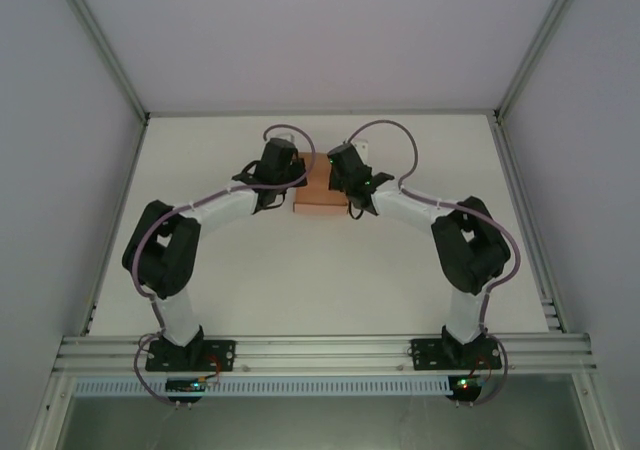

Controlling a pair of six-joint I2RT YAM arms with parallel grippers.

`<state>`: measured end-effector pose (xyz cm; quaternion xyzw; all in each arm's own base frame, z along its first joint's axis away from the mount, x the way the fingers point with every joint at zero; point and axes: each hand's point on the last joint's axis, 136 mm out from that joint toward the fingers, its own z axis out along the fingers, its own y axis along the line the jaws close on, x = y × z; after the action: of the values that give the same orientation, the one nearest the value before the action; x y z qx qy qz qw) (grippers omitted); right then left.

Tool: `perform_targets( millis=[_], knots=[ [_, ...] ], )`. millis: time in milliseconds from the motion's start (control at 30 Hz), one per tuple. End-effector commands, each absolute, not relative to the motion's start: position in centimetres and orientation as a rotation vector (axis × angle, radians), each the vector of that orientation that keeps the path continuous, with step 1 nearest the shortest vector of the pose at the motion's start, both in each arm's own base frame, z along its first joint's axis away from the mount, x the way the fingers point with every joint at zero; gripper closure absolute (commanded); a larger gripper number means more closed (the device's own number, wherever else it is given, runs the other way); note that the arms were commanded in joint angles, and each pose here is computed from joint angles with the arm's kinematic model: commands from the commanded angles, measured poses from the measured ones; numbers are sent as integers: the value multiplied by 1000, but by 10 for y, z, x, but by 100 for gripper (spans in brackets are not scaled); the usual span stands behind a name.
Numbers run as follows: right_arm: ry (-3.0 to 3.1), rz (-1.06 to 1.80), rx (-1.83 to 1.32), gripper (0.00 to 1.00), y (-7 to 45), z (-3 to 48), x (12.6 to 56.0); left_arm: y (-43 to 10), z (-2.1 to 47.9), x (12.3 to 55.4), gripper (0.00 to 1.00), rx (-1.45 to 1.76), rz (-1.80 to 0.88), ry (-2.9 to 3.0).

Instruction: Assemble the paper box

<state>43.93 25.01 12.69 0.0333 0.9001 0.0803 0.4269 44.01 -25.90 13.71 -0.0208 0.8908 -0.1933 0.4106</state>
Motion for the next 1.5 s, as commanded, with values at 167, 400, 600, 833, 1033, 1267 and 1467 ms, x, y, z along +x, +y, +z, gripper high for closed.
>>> perform_targets(
  millis=[167, 400, 600, 833, 1033, 1267, 1467],
  knots=[
    [2224, 306, -140, 92, 281, 108, 395, -299, 114, 380, 97, 142, -709, 2294],
    [2222, 219, -181, 92, 274, 99, 384, -296, 116, 360, 80, 201, -747, 2300],
    [2261, 147, -194, 92, 262, 83, 372, -285, 138, 346, 59, 235, -722, 2306],
    [2273, 76, -198, 92, 247, 71, 360, -237, 148, 336, 23, 167, -479, 2365],
    [2255, 56, -207, 92, 246, 68, 357, -212, 172, 338, 0, 37, -520, 2358],
    [2228, 52, -225, 88, 252, 70, 356, -206, 157, 367, 0, -142, -802, 2425],
    [2234, 18, -265, 86, 258, 64, 350, -228, 126, 383, 8, -154, -1011, 2479]
  ],
)
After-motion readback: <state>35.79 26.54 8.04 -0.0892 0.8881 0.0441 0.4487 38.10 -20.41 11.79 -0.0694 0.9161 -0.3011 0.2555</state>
